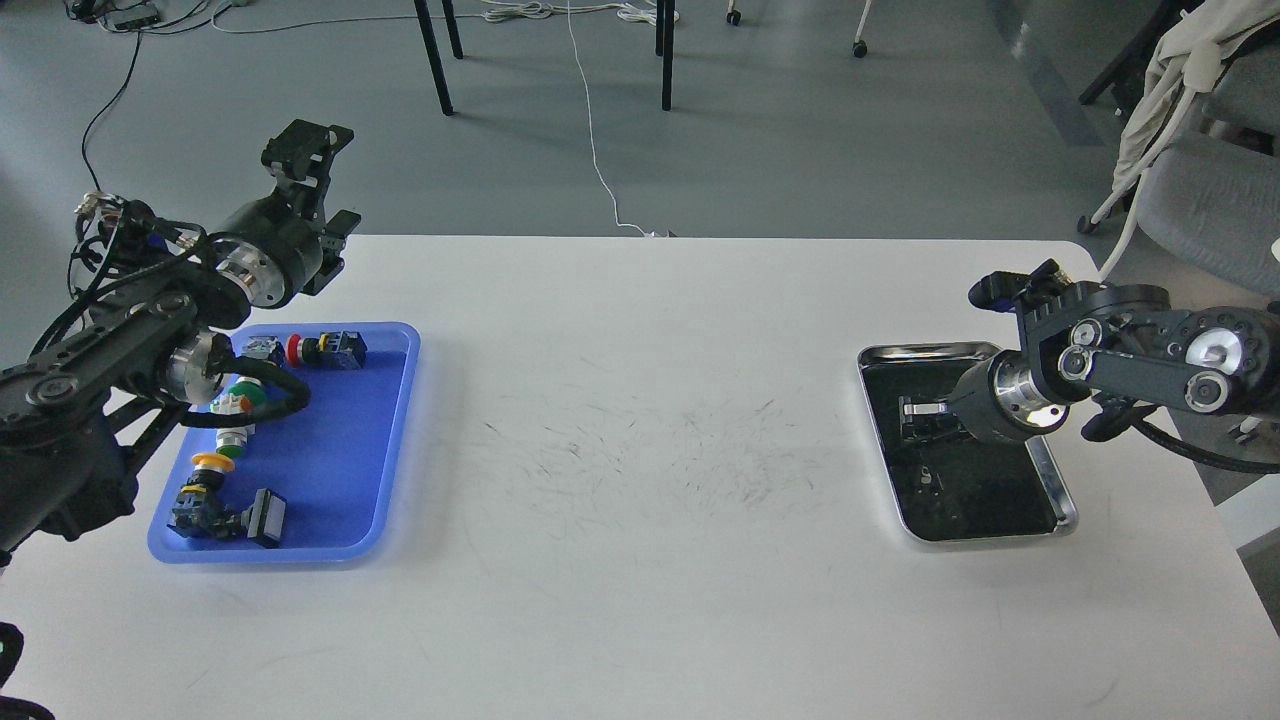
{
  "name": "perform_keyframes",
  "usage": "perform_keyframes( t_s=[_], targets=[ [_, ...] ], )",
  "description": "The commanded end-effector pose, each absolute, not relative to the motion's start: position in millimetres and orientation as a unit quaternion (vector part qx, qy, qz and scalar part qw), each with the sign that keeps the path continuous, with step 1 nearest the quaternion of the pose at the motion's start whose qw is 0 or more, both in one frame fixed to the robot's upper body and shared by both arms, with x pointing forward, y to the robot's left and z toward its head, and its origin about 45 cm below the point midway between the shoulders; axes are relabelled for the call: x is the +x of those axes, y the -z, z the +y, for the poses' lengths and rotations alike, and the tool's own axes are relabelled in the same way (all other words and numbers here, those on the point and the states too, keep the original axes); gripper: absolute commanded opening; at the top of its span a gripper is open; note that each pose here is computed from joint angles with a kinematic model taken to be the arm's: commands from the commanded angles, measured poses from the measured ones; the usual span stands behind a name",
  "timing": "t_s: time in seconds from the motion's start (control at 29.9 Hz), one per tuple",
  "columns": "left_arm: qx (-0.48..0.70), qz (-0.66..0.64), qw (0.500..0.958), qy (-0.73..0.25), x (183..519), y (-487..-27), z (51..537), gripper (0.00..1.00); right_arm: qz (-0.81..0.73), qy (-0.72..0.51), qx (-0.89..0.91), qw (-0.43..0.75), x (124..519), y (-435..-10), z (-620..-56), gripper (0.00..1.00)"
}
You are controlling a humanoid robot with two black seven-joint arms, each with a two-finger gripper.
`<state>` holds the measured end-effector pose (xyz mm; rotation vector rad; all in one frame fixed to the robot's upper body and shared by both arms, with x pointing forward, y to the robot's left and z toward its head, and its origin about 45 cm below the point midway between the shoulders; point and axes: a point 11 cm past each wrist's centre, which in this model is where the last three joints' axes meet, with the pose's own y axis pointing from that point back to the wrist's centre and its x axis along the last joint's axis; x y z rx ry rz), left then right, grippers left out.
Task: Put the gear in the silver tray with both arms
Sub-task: 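Lift the gear and move the right gripper over the silver tray, then lower the gear into the silver tray and open the right gripper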
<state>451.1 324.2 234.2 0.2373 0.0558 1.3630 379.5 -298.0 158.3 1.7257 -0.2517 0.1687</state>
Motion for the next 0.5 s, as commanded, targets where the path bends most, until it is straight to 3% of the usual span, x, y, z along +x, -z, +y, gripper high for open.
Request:
perform_keyframes(
  t_s=[0.0, 0.47],
  targets=[
    [0.109, 0.026, 0.770, -0.628, 451.1, -233.9, 323.4, 0.98, -0.099, -0.074, 0.753, 0.646, 375.2, -149.0, -296.5, 0.04],
    [0.111, 0.024, 0.768, -0.630, 451.7, -234.5, 323.6, 0.98, -0.093, -0.076, 0.749, 0.651, 370.6, -144.4, -301.6, 0.05]
  ],
)
